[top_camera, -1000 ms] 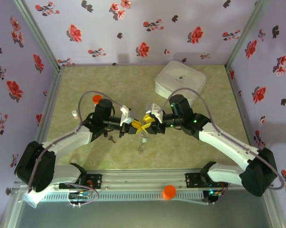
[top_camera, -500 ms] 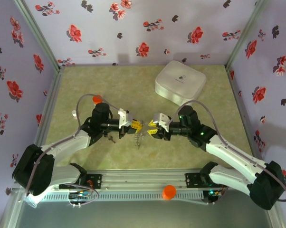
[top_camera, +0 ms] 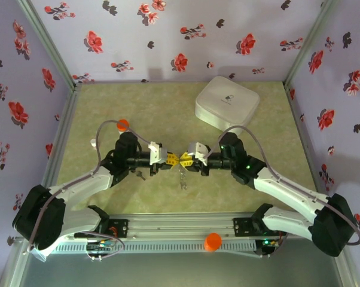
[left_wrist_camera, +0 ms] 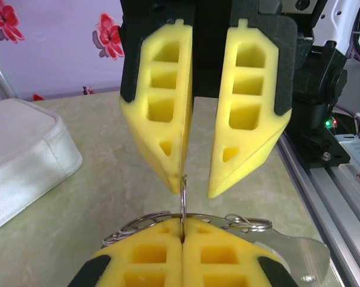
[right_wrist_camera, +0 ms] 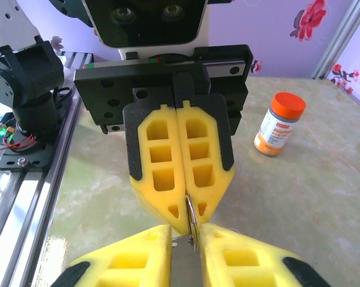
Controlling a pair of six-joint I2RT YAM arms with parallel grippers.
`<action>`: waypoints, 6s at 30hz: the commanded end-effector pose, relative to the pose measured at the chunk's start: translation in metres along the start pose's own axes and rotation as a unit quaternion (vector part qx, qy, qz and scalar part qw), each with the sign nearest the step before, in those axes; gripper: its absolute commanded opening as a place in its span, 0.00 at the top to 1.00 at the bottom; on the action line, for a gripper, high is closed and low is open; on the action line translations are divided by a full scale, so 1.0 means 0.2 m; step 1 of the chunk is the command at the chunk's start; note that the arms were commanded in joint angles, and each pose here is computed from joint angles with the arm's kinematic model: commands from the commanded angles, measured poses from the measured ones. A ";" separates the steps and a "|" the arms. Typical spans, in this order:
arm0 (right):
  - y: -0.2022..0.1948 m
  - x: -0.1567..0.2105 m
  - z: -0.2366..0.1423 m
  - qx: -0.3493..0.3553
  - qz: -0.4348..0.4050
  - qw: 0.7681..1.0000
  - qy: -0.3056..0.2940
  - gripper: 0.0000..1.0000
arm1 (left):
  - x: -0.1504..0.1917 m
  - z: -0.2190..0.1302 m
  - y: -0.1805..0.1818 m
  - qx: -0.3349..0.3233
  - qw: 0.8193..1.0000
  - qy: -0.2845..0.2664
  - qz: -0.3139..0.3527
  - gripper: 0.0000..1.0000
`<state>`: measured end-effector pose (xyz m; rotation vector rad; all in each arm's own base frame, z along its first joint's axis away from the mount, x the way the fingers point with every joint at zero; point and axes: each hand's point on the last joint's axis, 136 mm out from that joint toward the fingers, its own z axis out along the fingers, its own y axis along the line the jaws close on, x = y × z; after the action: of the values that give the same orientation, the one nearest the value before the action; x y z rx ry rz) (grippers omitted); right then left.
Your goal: Put the keys on the keyring
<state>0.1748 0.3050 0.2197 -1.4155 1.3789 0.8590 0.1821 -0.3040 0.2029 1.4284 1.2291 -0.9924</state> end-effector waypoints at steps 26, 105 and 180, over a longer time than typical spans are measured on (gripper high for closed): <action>0.02 -0.02 0.02 -0.008 -0.029 1.000 0.000 1.00 | -0.09 -0.01 -0.01 -0.008 0.999 -0.026 0.033 0.86; 0.08 -0.04 0.04 -0.024 -0.031 0.999 -0.012 1.00 | -0.16 0.01 0.00 -0.031 0.997 -0.041 0.051 0.93; 0.10 0.52 1.31 0.044 -0.017 0.993 0.111 0.96 | 0.04 -0.47 0.81 -0.388 0.887 -0.024 -0.251 1.00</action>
<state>0.2039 0.5181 0.0354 -1.4659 1.5503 0.6146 0.3436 -0.2121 0.2216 0.4414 1.8214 -0.6990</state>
